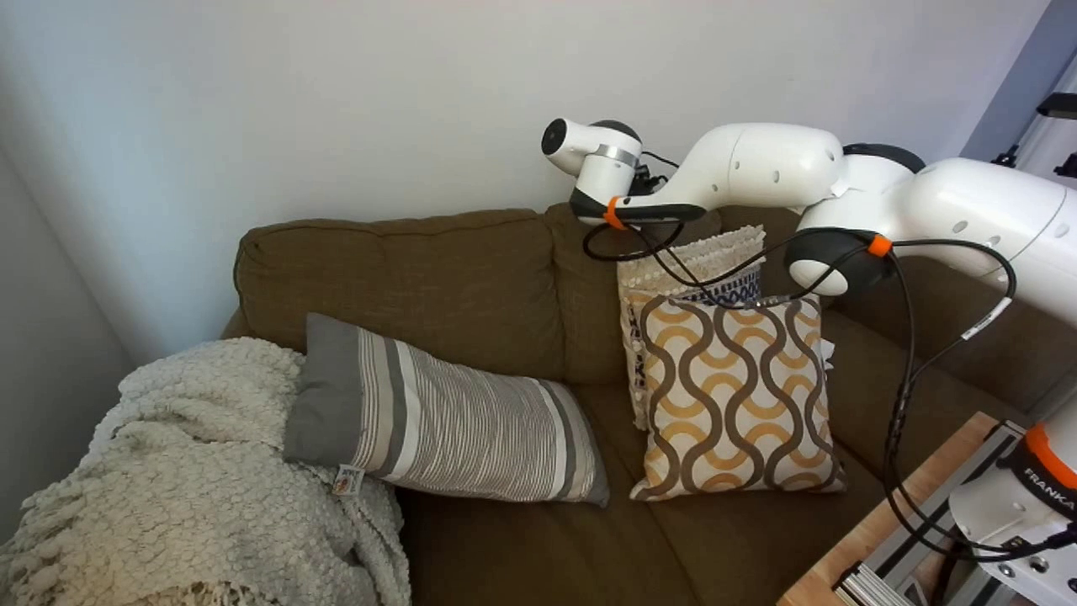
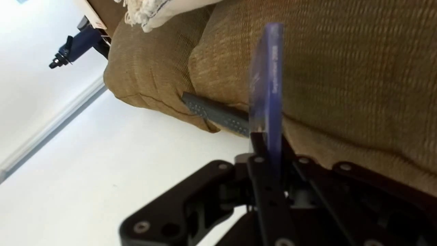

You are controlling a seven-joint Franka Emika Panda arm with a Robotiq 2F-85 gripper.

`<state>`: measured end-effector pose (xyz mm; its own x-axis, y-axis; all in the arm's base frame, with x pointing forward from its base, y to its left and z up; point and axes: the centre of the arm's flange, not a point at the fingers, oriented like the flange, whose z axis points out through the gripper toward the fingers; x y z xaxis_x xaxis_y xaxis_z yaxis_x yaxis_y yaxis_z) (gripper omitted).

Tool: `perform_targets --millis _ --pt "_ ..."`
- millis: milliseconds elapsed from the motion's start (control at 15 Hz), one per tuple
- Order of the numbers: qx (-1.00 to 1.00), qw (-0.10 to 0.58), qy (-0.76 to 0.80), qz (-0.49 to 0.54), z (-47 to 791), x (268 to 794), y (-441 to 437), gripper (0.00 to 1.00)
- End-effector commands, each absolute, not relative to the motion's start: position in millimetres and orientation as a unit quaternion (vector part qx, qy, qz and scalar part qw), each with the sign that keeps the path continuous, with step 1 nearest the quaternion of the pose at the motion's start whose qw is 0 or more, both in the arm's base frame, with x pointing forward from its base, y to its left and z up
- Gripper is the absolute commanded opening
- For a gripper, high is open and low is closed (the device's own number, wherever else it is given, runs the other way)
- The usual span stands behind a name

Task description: Remove the books from on top of the pillows and put it on the right side of the couch on the white cloth

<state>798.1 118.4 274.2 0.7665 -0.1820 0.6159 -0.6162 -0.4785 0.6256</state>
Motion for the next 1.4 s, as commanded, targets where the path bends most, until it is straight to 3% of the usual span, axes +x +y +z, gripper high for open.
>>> perform_targets --millis 0,333,1067,1133,1200,1333 --pt "0.783 0.454 -0.328 0.27 330.6 756.5 88.5 0.03" --pt "0.798 0.415 -0.381 0.214 371.2 720.6 50.0 0.03" --pt "0.92 0.268 -0.27 0.099 411.9 712.4 27.4 0.03" --pt "0.904 0.298 -0.283 0.118 415.1 783.4 46.8 0.03" --pt "0.905 0.295 -0.282 0.117 418.6 782.8 46.0 0.11" --pt "0.906 0.295 -0.281 0.117 417.2 782.9 47.1 0.11"
